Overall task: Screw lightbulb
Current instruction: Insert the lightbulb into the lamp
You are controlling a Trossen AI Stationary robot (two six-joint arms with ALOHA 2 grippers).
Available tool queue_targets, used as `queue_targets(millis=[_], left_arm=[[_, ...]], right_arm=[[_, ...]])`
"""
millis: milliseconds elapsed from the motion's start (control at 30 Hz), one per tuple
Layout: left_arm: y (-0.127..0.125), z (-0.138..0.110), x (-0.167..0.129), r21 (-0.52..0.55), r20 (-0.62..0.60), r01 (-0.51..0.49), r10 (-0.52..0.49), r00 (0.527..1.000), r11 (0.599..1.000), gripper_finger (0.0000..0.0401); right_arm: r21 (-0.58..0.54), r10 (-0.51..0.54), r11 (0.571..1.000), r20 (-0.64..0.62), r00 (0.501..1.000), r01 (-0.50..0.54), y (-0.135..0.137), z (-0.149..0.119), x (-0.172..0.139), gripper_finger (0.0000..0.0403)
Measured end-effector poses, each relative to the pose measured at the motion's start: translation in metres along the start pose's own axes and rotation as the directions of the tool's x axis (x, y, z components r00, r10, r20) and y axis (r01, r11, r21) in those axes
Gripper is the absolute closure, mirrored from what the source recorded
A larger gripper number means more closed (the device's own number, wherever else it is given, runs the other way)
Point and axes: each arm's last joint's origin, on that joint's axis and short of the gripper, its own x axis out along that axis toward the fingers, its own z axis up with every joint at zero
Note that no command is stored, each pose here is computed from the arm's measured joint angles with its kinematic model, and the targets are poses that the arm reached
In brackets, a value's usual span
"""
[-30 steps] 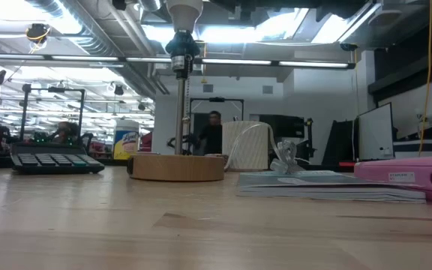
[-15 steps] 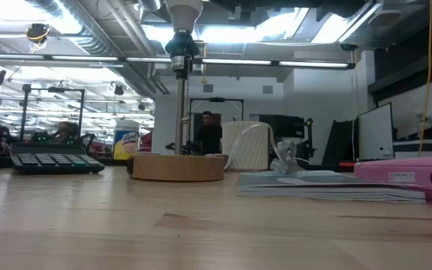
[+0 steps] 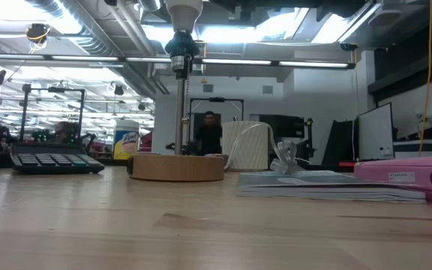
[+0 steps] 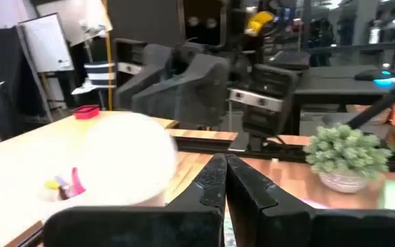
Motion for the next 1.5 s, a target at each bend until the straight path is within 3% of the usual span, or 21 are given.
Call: queue_targets(millis=[267, 567, 1100, 1500], left_arm=[[0.007, -0.003, 0.007, -0.001, -0.021, -0.053, 0.053, 0.998, 0.999, 0.04], [0.009, -0.004, 0.002, 0.019, -0.035, -0.218, 0.218, 0.975, 0.976, 0.04], [0.021, -0.004, 0.011, 0.026, -0.041, -0.344, 0.344, 0.938, 0.939, 0.04], [0.026, 0.002, 0.014, 0.041, -0.01, -0.373, 0.374, 0.927, 0.927, 0.0401]], right_arm=[[0.007, 0.024, 1.0, 0.003, 1.0, -0.024, 0.001, 0.0, 0.0, 0.0341], [0.009, 0.035, 0.999, 0.003, 0.999, -0.035, 0.001, -0.001, 0.0, 0.0341], [0.015, 0.097, 0.995, 0.01, 0.995, -0.097, 0.003, -0.001, 0.0, 0.0341], [0.018, 0.099, 0.995, 0.011, 0.995, -0.099, 0.004, -0.001, 0.0, 0.0341]])
